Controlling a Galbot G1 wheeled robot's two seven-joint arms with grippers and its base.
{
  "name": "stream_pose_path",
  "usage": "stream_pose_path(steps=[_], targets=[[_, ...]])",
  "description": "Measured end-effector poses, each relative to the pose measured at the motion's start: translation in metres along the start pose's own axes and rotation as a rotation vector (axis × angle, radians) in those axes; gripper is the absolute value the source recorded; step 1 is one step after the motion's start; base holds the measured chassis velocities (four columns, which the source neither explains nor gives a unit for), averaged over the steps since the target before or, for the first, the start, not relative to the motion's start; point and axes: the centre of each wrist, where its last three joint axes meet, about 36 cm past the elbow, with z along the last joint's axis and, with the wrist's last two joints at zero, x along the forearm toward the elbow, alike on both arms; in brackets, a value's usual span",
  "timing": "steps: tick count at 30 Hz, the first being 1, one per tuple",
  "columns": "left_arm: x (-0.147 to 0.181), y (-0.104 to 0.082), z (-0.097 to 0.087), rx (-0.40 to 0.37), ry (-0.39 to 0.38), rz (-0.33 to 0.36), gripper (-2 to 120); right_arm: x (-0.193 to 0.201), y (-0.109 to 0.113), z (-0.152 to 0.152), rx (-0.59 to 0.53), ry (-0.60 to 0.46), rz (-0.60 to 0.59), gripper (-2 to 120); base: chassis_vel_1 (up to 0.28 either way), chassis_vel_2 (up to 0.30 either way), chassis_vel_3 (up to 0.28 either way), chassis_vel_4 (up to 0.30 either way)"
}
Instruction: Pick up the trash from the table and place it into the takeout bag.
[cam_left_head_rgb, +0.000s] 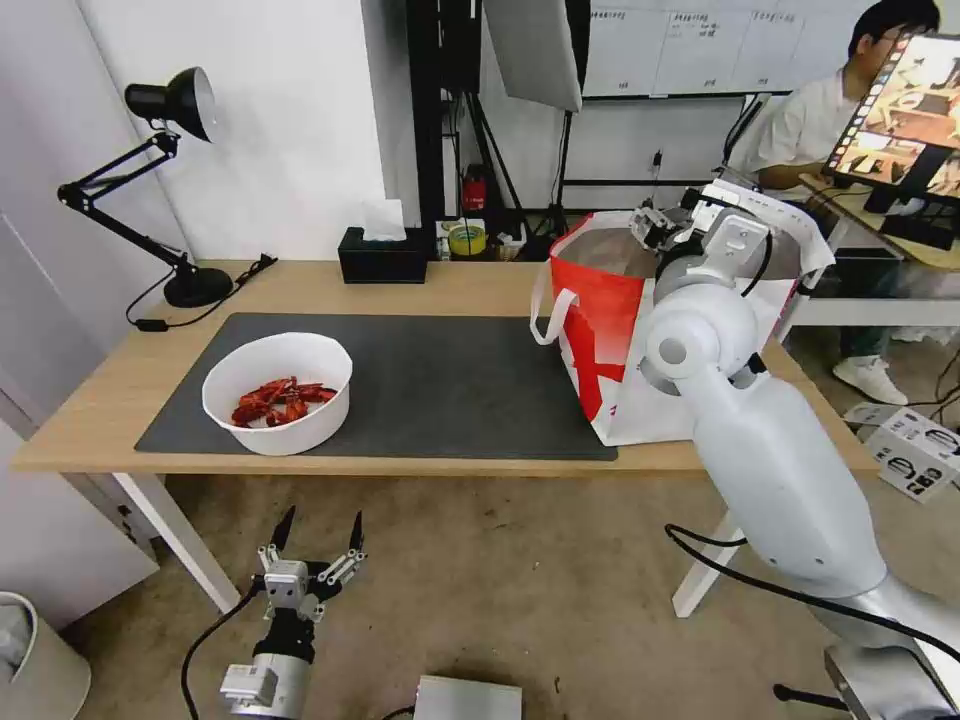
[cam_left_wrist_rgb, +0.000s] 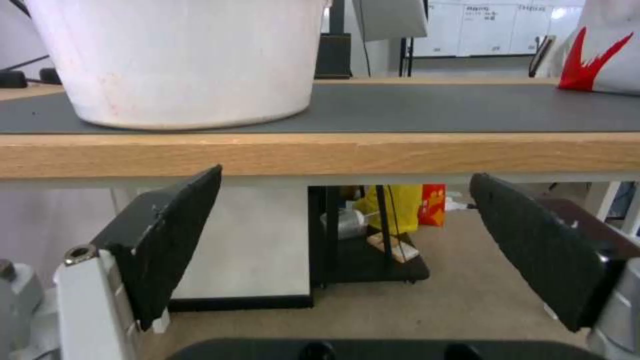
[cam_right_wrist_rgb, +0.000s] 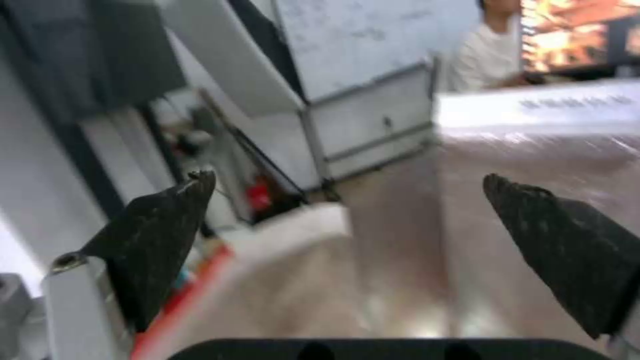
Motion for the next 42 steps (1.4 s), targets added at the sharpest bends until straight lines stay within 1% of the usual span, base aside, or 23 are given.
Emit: stream_pose_path(steps=[3,4,7,8,11,12,13,14,17,18,21,22,24,26,27,29,30,31,32,34,35,38,42], targets=[[0.0,0.0,0.0,0.0,-0.001,0.0,100,0.009,0.003,-0.005,-0.044,-0.063,-0.136,100,0.0,0.0,0.0,0.0],[0.0,0.0,0.0,0.0,-0.001,0.0,100,0.009,0.003,-0.005,-0.044,-0.063,-0.136,100,0.0,0.0,0.0,0.0],[-0.001,0.0,0.0,-0.001,-0.001,0.0,100,0.022,0.006,-0.008,-0.084,-0.103,-0.302,100,0.0,0.0,0.0,0.0],[-0.001,0.0,0.0,-0.001,-0.001,0.0,100,0.022,0.006,-0.008,-0.084,-0.103,-0.302,100,0.0,0.0,0.0,0.0],[0.0,0.001,-0.001,-0.003,-0.002,-0.001,100,0.038,0.005,-0.001,-0.092,-0.138,-0.472,100,0.0,0.0,0.0,0.0],[0.0,0.001,-0.001,-0.003,-0.002,-0.001,100,0.038,0.005,-0.001,-0.092,-0.138,-0.472,100,0.0,0.0,0.0,0.0],[0.0,0.002,-0.001,-0.005,-0.003,-0.002,100,0.044,0.003,0.004,-0.085,-0.144,-0.517,100,0.0,0.0,0.0,0.0],[0.0,0.002,-0.001,-0.005,-0.003,-0.002,100,0.044,0.003,0.004,-0.085,-0.144,-0.517,100,0.0,0.0,0.0,0.0],[0.0,0.005,-0.003,-0.009,-0.006,-0.005,100,0.059,-0.016,0.027,-0.033,-0.183,-0.673,100,0.0,0.0,0.0,0.0],[0.0,0.005,-0.003,-0.009,-0.006,-0.005,100,0.059,-0.016,0.027,-0.033,-0.183,-0.673,100,0.0,0.0,0.0,0.0],[0.0,0.006,-0.003,-0.01,-0.008,-0.007,100,0.078,-0.042,0.051,0.033,-0.177,-0.767,100,0.0,0.0,0.0,0.0],[0.0,0.006,-0.003,-0.01,-0.008,-0.007,100,0.078,-0.042,0.051,0.033,-0.177,-0.767,100,0.0,0.0,0.0,0.0],[-0.001,0.004,-0.002,-0.004,-0.011,-0.009,100,0.09,-0.057,0.057,0.078,-0.169,-0.806,100,0.0,0.0,0.0,0.0],[-0.002,0.002,-0.002,-0.001,-0.017,-0.007,100,0.107,-0.071,0.066,0.13,-0.156,-0.817,100,0.0,0.0,0.0,0.0],[-0.002,0.002,-0.002,-0.001,-0.017,-0.007,100,0.107,-0.071,0.066,0.13,-0.156,-0.817,100,0.0,0.0,0.0,0.0],[-0.003,0.002,-0.002,0.0,-0.018,-0.007,100,0.122,-0.08,0.068,0.156,-0.144,-0.802,100,0.0,0.0,0.0,0.0],[-0.003,0.002,-0.002,-0.001,-0.019,-0.007,100,0.135,-0.086,0.074,0.174,-0.119,-0.776,100,0.0,0.0,0.0,0.0],[-0.003,0.002,-0.002,-0.001,-0.019,-0.007,100,0.135,-0.086,0.074,0.174,-0.119,-0.776,100,0.0,0.0,0.0,0.0],[-0.003,0.002,-0.003,-0.001,-0.02,-0.007,100,0.139,-0.09,0.077,0.185,-0.113,-0.757,100,0.0,0.0,0.0,0.0],[-0.003,0.002,-0.003,-0.002,-0.022,-0.007,100,0.154,-0.105,0.09,0.223,-0.098,-0.687,100,0.0,0.0,0.0,0.0],[-0.003,0.002,-0.003,-0.002,-0.022,-0.007,100,0.154,-0.105,0.09,0.223,-0.098,-0.687,100,0.0,0.0,0.0,0.0],[-0.002,0.002,-0.004,-0.001,-0.024,-0.006,100,0.173,-0.123,0.106,0.274,-0.112,-0.591,100,0.0,0.0,0.0,0.0],[-0.003,0.001,-0.004,0.0,-0.025,-0.007,100,0.187,-0.132,0.117,0.298,-0.124,-0.533,100,0.0,0.0,0.0,0.0]])
